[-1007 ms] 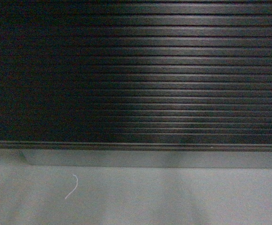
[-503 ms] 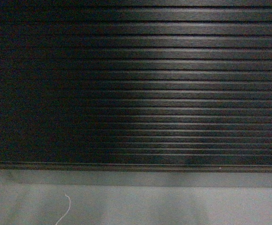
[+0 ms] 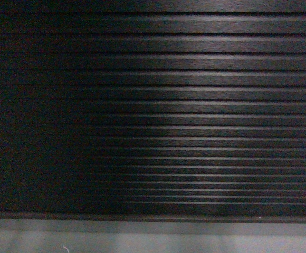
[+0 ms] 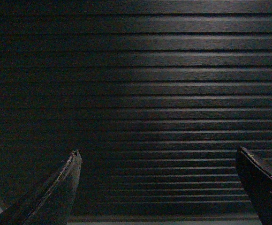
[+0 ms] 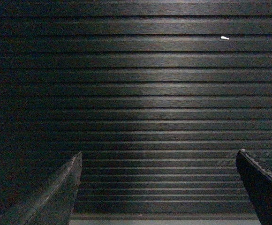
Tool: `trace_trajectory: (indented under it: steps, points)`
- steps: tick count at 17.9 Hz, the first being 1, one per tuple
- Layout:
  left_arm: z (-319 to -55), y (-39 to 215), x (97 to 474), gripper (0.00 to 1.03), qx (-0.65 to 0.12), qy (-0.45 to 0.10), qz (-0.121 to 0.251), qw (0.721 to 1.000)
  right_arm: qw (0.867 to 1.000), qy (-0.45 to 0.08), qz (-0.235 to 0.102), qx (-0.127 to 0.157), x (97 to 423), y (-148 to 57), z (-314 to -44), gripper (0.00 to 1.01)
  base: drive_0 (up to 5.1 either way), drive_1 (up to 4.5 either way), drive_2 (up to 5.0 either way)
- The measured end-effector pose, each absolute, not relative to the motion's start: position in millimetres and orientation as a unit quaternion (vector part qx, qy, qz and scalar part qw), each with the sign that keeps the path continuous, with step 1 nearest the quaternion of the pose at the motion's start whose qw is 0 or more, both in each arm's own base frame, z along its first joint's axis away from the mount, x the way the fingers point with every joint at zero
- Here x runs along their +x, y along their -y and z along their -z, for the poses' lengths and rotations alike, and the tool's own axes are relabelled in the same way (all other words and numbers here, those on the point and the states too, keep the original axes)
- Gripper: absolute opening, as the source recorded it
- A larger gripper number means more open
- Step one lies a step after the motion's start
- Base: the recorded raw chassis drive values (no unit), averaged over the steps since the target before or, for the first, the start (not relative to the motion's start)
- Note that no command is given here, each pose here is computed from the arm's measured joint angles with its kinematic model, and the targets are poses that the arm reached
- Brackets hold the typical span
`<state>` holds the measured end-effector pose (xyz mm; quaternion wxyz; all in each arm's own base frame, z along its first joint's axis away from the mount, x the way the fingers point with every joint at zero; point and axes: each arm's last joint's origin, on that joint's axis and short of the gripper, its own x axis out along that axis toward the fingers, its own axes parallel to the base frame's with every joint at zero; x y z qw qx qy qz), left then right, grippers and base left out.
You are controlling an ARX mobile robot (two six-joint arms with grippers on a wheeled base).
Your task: Place dark red mango on scale at checkout
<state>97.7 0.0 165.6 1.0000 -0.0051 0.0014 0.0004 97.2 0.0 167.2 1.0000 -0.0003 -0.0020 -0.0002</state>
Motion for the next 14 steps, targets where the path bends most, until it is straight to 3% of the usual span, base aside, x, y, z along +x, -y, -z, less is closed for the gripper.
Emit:
trace_trajectory:
  steps: [6, 14]
  points:
    - [-165.6, 0.0, 97.7, 0.98, -0.005, -0.002, 0.0, 1.0, 1.0, 0.002, 0.0, 0.0, 97.2, 0.0, -167.2, 0.98, 0.0, 2.9, -3.0]
    - [-165.4, 0.0, 97.7, 0.98, -0.005, -0.002, 0.0, 1.0, 1.0, 0.001, 0.0, 0.0, 97.2, 0.0, -167.0, 0.98, 0.0, 0.0, 0.0]
